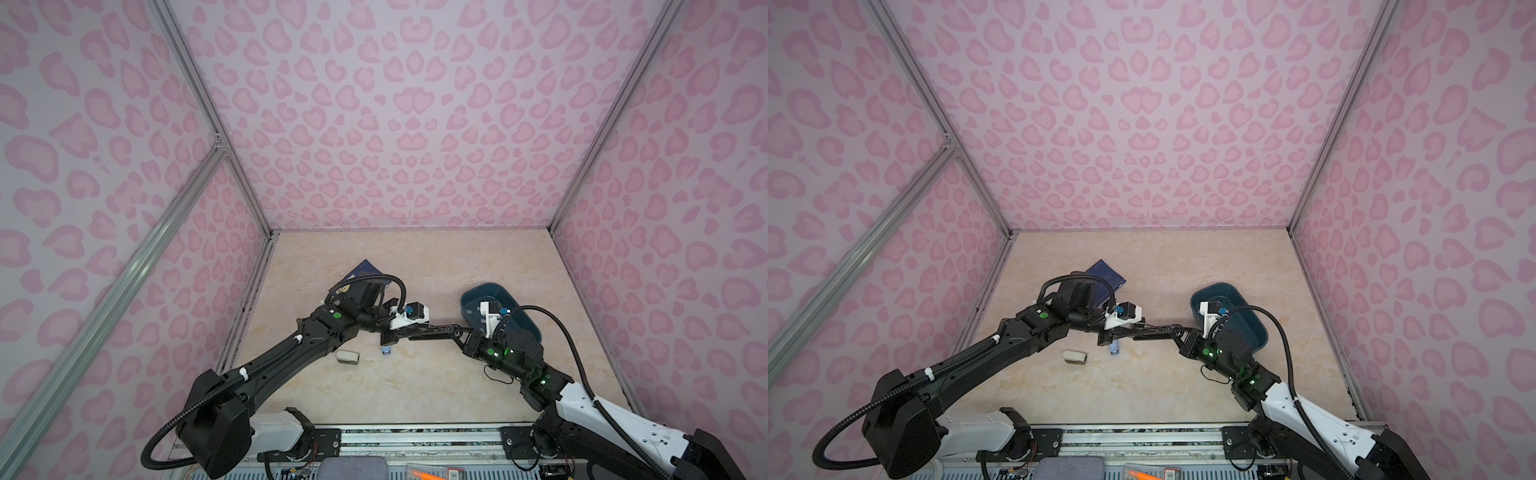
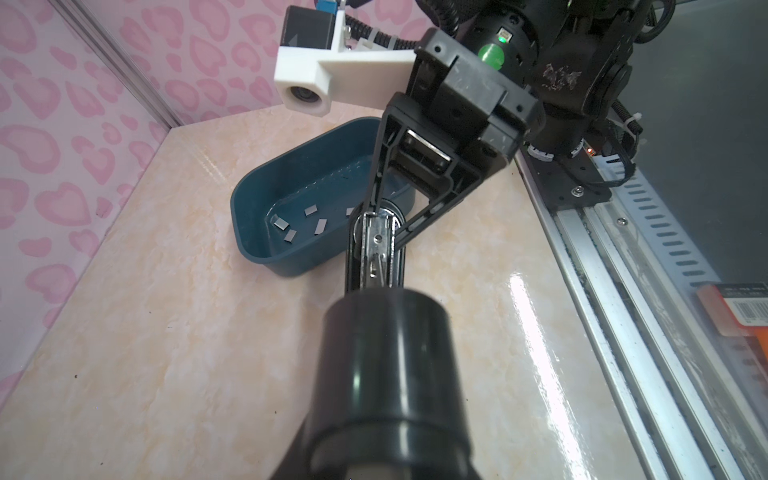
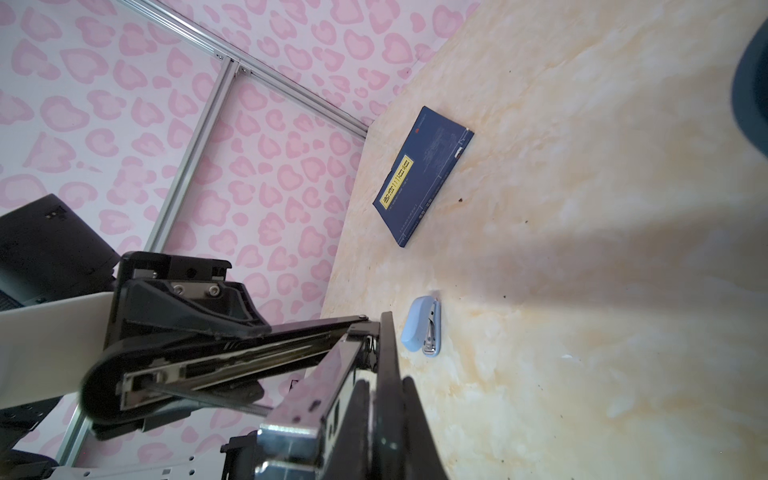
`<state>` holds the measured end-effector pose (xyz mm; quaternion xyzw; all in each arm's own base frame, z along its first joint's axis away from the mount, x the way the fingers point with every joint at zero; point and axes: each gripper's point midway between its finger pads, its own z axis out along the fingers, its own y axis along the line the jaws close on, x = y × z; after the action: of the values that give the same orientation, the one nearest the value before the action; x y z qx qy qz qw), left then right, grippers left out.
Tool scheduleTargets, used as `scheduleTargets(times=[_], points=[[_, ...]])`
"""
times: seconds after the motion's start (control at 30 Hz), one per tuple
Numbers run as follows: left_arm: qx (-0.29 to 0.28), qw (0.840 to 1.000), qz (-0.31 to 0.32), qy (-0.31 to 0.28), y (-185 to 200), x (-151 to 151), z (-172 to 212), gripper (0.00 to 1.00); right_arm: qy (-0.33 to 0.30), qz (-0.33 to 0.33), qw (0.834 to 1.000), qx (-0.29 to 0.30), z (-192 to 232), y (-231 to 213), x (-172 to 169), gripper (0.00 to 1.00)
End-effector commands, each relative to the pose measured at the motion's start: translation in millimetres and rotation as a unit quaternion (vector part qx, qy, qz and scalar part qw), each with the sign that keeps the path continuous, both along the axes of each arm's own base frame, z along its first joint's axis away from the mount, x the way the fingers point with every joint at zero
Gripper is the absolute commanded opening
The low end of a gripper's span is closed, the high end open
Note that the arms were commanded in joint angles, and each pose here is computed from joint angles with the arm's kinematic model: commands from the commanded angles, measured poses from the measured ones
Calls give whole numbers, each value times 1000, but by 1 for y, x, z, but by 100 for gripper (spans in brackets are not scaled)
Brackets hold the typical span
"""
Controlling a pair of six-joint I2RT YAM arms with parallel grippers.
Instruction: Load the staples into the stapler
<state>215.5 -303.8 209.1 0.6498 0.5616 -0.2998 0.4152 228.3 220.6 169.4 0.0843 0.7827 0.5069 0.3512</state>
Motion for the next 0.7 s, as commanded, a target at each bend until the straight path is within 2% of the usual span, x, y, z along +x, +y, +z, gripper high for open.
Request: scheduleTargets(times=[0.0, 0.1, 0.2, 0.27, 0.37, 0.47, 0.53, 0.67], points=[[-43, 999, -21, -21, -2, -5, 21, 4, -4, -18, 1000, -18, -3, -8, 3, 0], [-48, 998, -27, -20, -3, -7, 27, 5, -11, 2, 1000, -12, 7, 2, -3, 0], [-54, 998, -37, -21, -4, -9, 31, 17, -24, 15, 999, -15, 17, 12, -9, 0], [-59, 997, -49, -23, -5, -13, 33, 21, -31, 11, 999, -16, 21, 15, -10, 0], [-67, 995, -65, -21, -6, -18, 36, 32, -30, 9, 999, -14, 22, 18, -9, 0], [-69, 995, -72, -21, -7, -21, 36, 35, -32, 17, 999, -7, 28, 23, -9, 0], [-66, 995, -74, -20, -8, -21, 35, 43, -31, 22, 999, -9, 29, 27, -10, 0], [-60, 994, -87, -18, -14, -25, 31, 46, -34, 30, 999, -8, 34, 32, -11, 0]])
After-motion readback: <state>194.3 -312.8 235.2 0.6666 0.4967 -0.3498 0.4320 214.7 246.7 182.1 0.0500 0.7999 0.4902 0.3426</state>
